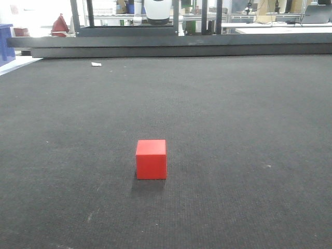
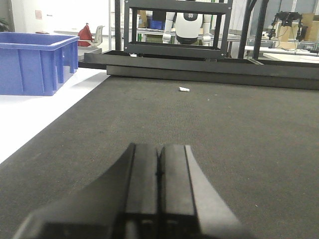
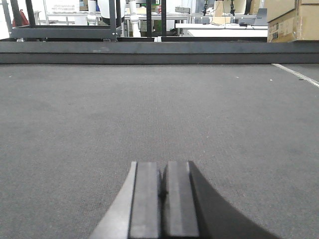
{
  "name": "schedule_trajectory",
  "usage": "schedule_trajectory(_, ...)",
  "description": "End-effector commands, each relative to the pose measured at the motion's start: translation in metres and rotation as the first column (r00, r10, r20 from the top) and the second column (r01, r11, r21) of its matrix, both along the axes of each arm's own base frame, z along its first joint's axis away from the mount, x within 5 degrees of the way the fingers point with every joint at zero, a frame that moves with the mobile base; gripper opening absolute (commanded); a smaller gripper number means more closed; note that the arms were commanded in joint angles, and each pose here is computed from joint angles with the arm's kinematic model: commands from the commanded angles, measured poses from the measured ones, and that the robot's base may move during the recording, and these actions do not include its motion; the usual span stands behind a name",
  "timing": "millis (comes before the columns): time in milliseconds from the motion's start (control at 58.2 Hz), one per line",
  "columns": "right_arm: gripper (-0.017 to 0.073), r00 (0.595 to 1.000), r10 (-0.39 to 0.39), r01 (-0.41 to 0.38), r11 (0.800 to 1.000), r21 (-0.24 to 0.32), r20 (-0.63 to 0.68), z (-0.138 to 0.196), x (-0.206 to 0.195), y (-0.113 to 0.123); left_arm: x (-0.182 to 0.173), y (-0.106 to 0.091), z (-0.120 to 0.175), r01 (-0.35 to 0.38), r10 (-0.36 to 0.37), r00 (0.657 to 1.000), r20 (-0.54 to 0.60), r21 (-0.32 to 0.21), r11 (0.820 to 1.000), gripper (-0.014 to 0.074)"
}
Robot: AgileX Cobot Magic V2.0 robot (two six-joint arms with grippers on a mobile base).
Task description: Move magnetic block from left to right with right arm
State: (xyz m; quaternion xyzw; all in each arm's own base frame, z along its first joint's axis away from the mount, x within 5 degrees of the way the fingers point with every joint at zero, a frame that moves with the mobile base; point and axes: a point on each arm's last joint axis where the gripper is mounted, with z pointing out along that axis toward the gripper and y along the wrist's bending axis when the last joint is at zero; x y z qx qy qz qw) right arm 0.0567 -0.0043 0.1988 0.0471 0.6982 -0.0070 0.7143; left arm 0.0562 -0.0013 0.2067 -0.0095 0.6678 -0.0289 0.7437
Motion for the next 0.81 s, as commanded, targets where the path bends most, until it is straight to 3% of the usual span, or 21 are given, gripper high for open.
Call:
schedule_trajectory(0,0.0030,0.995,-0.007,0.009,1.000,-0.014,0.100,0.0089,-0.0022,-0.0003,-0.0018,0.0010,0.0058,-0.009,0.010,0.996,0.090,-0.008,1.000,-0.0126)
schedule_trajectory(790,0.0030,0.993,-0.008,0.010,1.000,-0.014,0.118,0.0105,-0.0024,-0.0004,-0.0018,0.0010,0.0058,-0.009,0.010,0.996,0.090,-0.008,1.000,-0.0126)
